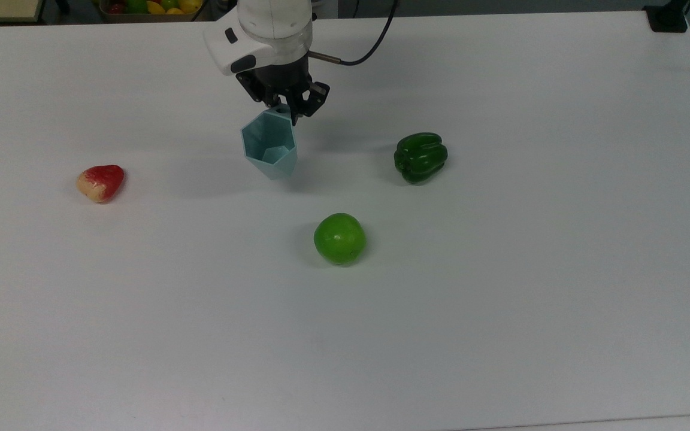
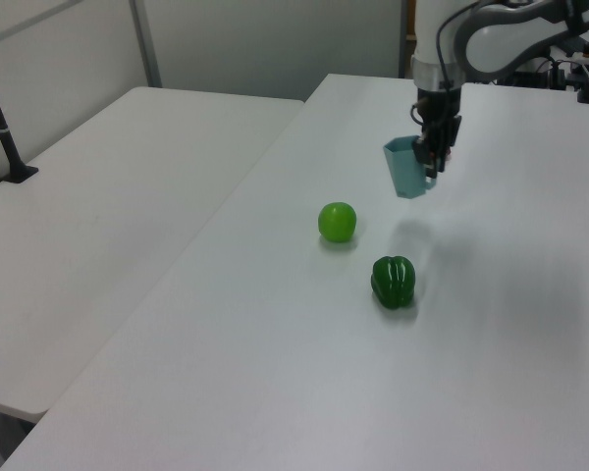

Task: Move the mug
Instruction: 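Lift the mug slightly and carry it toward the green pepper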

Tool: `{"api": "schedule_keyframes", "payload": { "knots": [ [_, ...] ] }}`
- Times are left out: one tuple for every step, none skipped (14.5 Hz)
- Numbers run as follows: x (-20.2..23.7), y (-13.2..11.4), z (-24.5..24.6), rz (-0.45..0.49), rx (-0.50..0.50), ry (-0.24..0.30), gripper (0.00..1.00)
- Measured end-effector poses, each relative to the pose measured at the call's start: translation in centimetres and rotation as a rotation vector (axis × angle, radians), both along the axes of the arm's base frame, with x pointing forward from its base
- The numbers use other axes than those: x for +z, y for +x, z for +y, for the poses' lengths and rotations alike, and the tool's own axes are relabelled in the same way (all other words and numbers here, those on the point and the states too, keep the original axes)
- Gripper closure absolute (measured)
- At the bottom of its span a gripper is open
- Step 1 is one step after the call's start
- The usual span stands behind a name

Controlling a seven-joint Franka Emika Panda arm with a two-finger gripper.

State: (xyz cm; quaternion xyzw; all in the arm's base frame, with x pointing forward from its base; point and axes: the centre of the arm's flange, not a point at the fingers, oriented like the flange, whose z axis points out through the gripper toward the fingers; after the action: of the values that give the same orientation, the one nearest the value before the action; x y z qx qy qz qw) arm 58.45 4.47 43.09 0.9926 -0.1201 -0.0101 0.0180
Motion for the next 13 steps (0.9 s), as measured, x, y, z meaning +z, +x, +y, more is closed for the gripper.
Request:
{"api": "schedule_keyframes", "payload": {
  "knots": [
    [-0.3, -0.9, -0.3, 0.013, 0.012, 0.001, 0.75],
    [-0.6, -2.0, -1.0, 0.027, 0.025, 0.004, 0.75],
    [-0.8, -3.1, -1.8, 0.037, 0.027, 0.006, 0.75],
    [-1.0, -3.6, -2.3, 0.046, 0.028, 0.007, 0.75],
    [-1.6, -4.2, -3.0, 0.060, 0.026, 0.009, 0.75],
    [-2.1, -4.5, -3.2, 0.071, 0.029, 0.009, 0.75],
    [-2.7, -4.8, -3.4, 0.085, 0.032, 0.008, 0.75],
    [-3.5, -5.3, -3.4, 0.100, 0.037, 0.001, 0.75],
    [-4.1, -5.5, -3.4, 0.105, 0.041, -0.004, 0.75],
    [-4.5, -5.6, -3.4, 0.109, 0.043, -0.005, 0.75],
    [-4.9, -5.7, -3.4, 0.114, 0.044, -0.006, 0.75],
    [-5.3, -5.7, -3.4, 0.119, 0.045, -0.007, 0.75],
    [-5.7, -5.7, -3.3, 0.123, 0.048, -0.008, 0.75]
  ]
}}
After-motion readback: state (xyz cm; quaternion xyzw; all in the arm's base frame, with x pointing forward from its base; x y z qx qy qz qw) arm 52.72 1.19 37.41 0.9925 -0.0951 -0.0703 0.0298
